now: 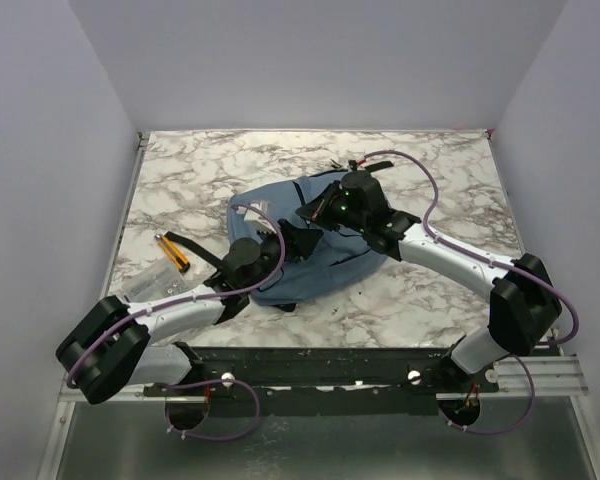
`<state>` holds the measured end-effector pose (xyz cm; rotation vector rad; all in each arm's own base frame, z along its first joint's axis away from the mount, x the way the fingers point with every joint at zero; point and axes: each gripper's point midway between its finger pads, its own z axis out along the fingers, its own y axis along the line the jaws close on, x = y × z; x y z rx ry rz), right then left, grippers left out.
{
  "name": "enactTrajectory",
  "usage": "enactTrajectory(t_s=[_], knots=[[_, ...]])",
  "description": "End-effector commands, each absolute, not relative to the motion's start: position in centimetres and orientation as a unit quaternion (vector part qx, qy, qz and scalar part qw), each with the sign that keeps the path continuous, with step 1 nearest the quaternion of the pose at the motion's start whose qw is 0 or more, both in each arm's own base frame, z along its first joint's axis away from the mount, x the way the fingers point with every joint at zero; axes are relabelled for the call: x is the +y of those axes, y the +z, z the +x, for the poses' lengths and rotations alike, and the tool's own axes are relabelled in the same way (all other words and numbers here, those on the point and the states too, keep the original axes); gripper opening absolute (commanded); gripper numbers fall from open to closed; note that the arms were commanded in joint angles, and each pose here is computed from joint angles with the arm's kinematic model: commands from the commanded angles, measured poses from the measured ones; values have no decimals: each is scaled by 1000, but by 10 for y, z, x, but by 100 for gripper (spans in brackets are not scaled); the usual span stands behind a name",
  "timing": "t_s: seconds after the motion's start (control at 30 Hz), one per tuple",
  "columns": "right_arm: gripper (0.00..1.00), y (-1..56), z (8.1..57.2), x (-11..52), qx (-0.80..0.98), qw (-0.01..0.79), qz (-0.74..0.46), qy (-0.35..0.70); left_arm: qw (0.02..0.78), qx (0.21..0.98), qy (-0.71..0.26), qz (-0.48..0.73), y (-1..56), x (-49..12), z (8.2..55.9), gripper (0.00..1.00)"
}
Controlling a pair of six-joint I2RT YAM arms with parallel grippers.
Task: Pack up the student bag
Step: Zip the student bag at the center of the board.
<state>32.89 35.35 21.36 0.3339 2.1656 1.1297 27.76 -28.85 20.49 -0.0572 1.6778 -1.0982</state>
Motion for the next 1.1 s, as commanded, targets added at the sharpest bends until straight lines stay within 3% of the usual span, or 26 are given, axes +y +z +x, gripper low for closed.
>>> enactTrajectory(t_s=[0.0,0.23,0.4,0.83,1.07], knots=[[1,257,320,362,795,340,117,488,533,710,-459,-21,205,-300,285,48],[1,255,322,362,796,345,112,484,487,748,-450,-12,173,-305,277,26],[0,259,327,367,795,363,81,479,448,772,-451,12,147,-303,257,0],[0,271,366,401,782,424,-23,456,363,808,-462,41,93,-280,197,0],[0,281,407,397,778,443,-28,444,364,816,-447,31,75,-261,185,0]])
